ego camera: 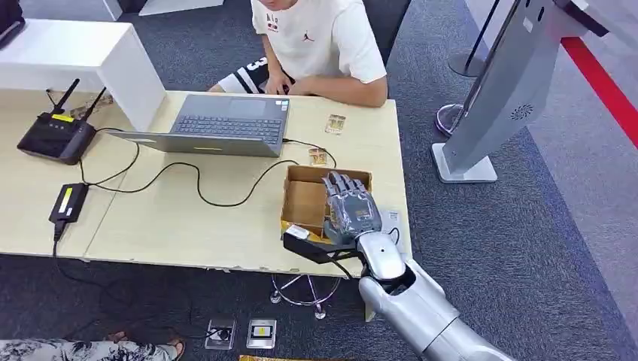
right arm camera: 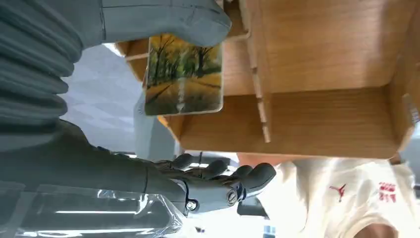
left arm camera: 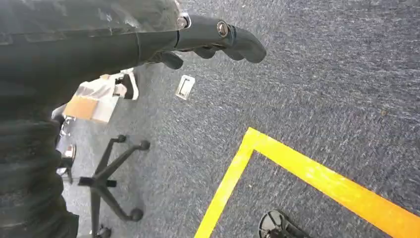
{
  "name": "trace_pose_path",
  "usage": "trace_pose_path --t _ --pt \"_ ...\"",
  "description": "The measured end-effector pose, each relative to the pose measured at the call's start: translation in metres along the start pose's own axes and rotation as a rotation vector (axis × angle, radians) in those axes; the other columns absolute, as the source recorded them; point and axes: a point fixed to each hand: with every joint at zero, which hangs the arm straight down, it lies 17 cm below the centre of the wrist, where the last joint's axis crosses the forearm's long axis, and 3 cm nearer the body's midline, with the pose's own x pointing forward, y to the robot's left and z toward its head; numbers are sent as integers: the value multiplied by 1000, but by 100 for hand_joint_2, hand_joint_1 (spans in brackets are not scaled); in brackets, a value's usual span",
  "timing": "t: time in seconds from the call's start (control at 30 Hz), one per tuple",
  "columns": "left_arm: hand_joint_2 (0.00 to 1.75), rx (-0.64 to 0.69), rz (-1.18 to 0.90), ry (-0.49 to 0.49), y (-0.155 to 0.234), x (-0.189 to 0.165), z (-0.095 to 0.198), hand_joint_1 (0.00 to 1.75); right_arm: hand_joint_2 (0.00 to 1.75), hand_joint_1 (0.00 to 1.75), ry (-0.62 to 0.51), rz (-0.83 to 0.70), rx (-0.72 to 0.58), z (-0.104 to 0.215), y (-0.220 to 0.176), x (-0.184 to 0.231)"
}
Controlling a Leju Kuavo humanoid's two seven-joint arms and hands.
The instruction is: Pass the card to the sensor for recognition and then transmit it.
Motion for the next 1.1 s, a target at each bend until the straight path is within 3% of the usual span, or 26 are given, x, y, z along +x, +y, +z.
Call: trace_pose_path --t 0.37,0.63,0.8,1.07,1.1 --pt "175 2 -31 -8 -7 -1 6 0 175 31 63 28 -2 1 2 -16" --pt "175 -8 11 27 -12 -6 9 0 175 49 77 31 4 1 3 -20" --pt "175 -12 29 40 -14 -8 10 0 175 70 83 36 7 2 4 -24" --pt "175 -18 59 43 -16 -8 11 0 175 77 105 34 20 4 8 -33" --pt "175 -18 64 46 -16 -9 11 0 175 72 105 34 21 4 8 -33"
